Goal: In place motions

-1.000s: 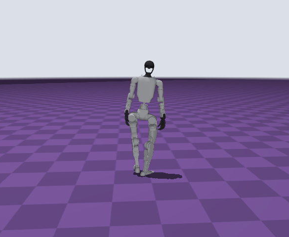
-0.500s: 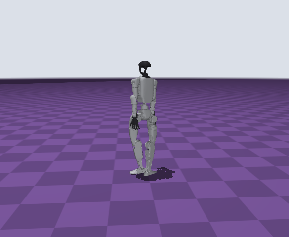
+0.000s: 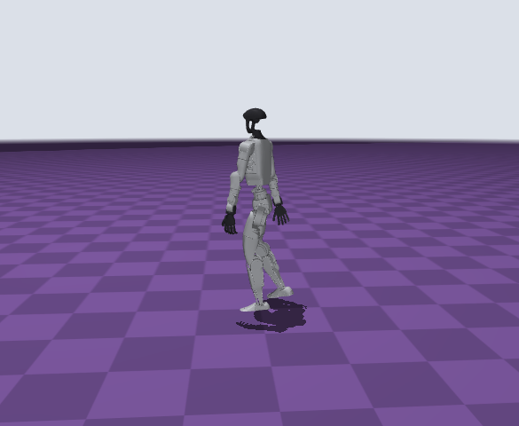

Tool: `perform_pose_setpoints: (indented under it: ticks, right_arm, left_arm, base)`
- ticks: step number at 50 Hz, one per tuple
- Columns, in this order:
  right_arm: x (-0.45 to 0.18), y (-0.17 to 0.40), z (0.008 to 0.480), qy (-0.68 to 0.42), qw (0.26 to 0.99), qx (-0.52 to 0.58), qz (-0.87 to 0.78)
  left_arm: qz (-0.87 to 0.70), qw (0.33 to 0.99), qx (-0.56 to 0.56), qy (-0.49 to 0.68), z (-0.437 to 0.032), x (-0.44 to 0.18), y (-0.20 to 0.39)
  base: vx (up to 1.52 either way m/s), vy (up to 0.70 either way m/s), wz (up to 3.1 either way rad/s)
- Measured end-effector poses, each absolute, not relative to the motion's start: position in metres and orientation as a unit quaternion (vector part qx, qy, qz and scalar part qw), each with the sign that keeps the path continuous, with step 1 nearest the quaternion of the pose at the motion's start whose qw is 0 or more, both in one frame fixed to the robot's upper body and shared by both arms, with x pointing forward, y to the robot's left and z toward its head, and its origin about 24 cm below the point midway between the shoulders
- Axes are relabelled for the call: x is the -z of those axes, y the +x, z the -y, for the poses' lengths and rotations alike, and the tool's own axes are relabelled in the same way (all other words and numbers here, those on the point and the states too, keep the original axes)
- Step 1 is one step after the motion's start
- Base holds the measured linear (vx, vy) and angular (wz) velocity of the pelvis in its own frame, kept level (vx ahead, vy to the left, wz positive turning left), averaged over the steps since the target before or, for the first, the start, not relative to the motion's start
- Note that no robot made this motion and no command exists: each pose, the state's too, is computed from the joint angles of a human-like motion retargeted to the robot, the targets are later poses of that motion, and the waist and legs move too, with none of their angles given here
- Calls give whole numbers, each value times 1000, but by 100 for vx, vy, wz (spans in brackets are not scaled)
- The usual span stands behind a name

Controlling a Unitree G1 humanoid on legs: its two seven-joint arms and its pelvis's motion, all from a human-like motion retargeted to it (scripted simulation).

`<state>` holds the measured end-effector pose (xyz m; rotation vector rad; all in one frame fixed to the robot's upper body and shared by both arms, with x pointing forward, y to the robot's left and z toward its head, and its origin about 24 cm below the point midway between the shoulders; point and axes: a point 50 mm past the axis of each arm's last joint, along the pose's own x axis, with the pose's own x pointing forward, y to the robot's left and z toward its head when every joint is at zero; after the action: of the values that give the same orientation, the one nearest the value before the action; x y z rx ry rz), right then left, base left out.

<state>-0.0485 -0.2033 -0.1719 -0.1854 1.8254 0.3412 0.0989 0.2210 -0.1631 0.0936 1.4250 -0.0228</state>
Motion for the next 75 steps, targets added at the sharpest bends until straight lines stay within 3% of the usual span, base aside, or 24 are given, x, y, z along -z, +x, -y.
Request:
perform_pose_setpoints:
  ticks: [10,19,25,30,40,48,54,75]
  right_arm:
    - [170,-64,195,-142,537,-240,-796]
    - [174,-4,215,-266,559,-287,-731]
    - [176,42,197,-202,658,-269,-674]
    - [175,61,181,-141,695,-283,-646]
    - [178,37,180,-225,635,-332,-660]
    - [176,-16,195,-266,541,-342,-721]
    - [171,-44,205,-254,502,-328,-759]
    - [176,-18,195,-197,575,-301,-734]
  left_arm:
    - [-612,790,14,43,-205,161,124]
    - [-720,691,-49,-45,-183,179,7]
    - [-799,597,-53,-54,-187,171,-66]
    - [-811,567,-49,-133,-183,164,-92]
    - [-775,610,-67,-150,-179,172,-57]
    - [-733,675,-20,-79,-180,179,-4]
    - [-725,688,39,-20,-184,179,11]
    - [-748,661,26,-54,-192,177,-15]
  base:
    - [5,-3,148]
    - [23,2,41]
    - [10,2,54]
    - [2,0,28]
    - [-3,0,29]
    - [-1,0,-72]
    - [0,1,51]
    - [-1,1,1]
